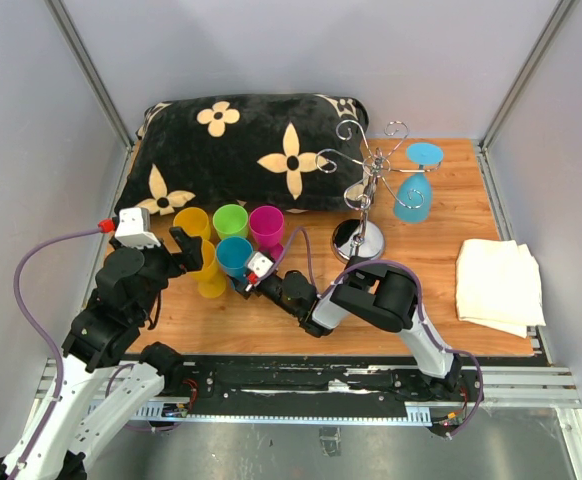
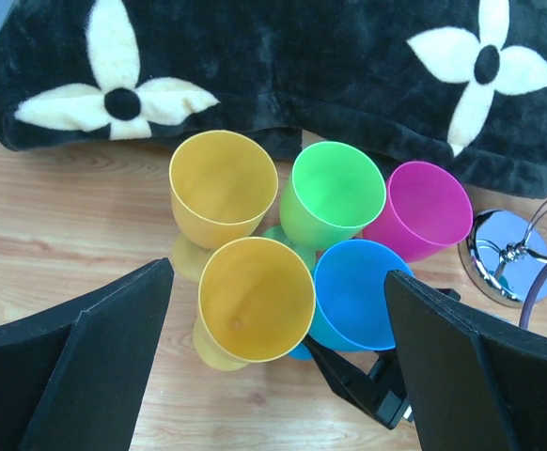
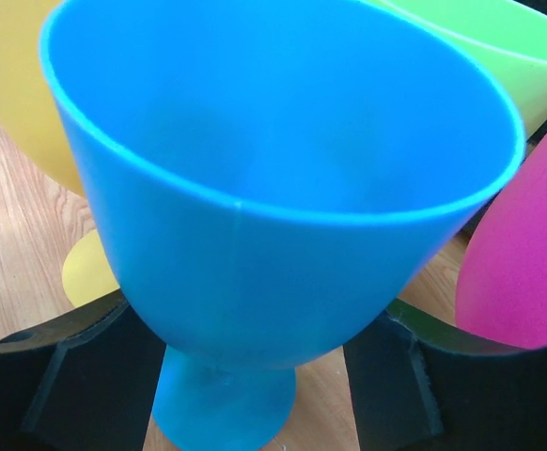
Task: Place the wine glass upside down on the wine glass rack
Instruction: Pick up the wine glass at the center of the board.
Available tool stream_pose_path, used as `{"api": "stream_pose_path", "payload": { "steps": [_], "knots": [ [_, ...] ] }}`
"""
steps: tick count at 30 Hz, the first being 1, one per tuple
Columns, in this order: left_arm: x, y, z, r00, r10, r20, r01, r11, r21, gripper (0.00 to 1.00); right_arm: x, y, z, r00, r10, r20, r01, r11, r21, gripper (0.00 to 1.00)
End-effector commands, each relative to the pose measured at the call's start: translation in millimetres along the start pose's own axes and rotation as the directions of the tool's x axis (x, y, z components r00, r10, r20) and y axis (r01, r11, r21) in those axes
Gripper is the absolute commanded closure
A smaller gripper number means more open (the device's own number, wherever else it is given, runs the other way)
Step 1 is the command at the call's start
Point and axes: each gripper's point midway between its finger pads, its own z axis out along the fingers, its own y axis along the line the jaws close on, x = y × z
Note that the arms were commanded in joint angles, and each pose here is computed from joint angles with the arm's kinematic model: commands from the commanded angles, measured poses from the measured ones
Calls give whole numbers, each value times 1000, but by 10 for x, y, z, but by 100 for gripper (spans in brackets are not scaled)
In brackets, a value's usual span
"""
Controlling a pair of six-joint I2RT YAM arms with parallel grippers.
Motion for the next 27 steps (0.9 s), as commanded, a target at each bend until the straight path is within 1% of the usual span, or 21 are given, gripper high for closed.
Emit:
{"api": "stream_pose_path", "payload": {
  "steps": [1, 6, 13, 20, 27],
  "knots": [
    [-61, 58, 5, 999, -10, 36, 11, 1000, -28, 0, -272, -102, 23, 996, -25, 80, 24, 1000, 13, 36],
    [-63, 73, 6, 999, -12, 36, 14, 999, -38, 0, -332, -128, -29, 996, -27, 87, 26, 1000, 17, 39],
    [-57, 78, 11, 999, -12, 34, 13, 999, -42, 0, -434, -169, -196, 995, -44, 93, 43, 999, 14, 39],
    [-70, 88, -5, 999, -18, 42, 20, 999, -43, 0, -418, -143, -372, 996, -37, 76, 38, 999, -12, 39],
    [-82, 95, -19, 999, -21, 49, 23, 999, -44, 0, -430, -109, -433, 997, -16, 79, 19, 999, -34, 43]
  ]
}}
